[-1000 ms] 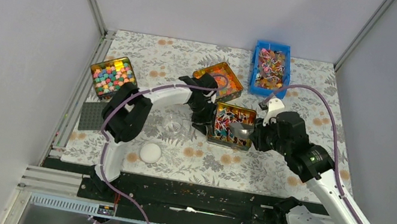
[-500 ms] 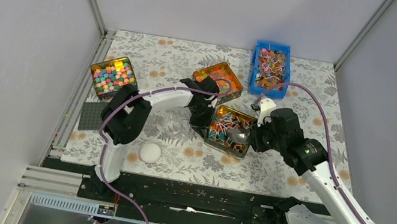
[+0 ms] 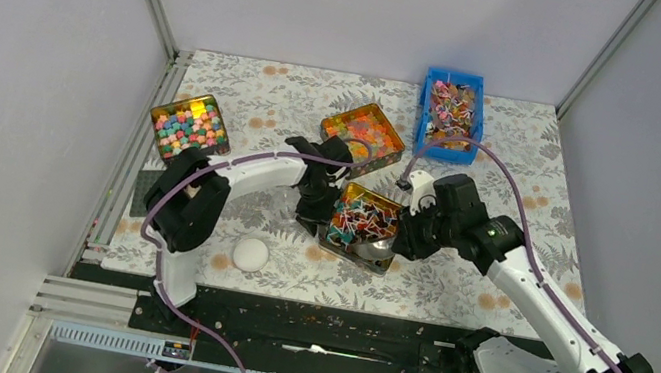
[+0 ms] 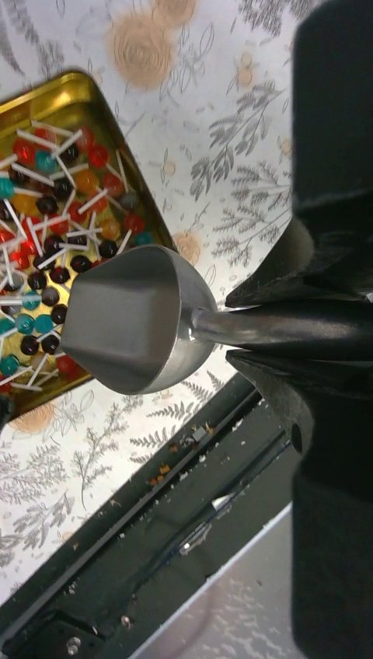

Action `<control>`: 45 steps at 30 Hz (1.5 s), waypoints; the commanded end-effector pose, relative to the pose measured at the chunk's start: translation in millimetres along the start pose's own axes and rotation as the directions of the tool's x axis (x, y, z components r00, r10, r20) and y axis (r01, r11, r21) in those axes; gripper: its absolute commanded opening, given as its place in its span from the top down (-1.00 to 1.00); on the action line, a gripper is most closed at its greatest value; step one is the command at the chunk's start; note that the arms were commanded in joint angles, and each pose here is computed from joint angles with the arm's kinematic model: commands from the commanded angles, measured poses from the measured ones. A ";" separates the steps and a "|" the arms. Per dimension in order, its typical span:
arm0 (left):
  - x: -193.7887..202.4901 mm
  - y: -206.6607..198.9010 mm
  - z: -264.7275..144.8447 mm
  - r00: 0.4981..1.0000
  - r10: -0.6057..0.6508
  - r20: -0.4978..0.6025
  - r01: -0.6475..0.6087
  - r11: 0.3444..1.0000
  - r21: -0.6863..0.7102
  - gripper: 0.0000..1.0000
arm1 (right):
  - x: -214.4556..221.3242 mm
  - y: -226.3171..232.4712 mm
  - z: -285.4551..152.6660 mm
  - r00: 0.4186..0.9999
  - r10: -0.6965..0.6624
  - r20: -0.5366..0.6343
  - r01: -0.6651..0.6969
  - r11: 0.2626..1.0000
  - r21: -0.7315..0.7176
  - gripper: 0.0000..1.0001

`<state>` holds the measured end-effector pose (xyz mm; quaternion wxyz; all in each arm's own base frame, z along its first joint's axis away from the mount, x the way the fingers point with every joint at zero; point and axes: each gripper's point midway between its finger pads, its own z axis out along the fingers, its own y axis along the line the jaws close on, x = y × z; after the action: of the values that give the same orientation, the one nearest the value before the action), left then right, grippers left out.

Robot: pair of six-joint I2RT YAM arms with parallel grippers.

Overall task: Pack the candies
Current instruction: Move the storage box to the center of the board, then scoop the fake candies from the storage box.

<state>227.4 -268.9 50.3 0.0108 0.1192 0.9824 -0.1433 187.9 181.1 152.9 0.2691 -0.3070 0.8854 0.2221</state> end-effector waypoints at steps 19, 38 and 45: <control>-11.3 -15.2 -15.0 0.998 -0.002 0.065 -0.003 0.998 0.069 0.28 | 12.3 -3.7 10.6 0.999 -0.009 -0.042 0.012 0.998 0.062 1.00; -9.5 -16.7 -5.6 1.000 0.011 0.029 -0.013 0.997 0.081 1.00 | 32.9 -6.1 43.8 0.979 0.086 -0.186 -0.066 0.991 0.112 1.00; -11.3 -22.9 -9.1 1.000 0.002 0.028 -0.005 0.994 0.105 1.00 | 36.2 -10.8 53.0 0.973 0.159 -0.168 -0.133 0.979 0.157 1.00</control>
<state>229.9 -274.2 57.3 0.0189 0.1175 0.9796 -0.1621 181.7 187.7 92.4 0.1787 -0.2728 0.9311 0.1631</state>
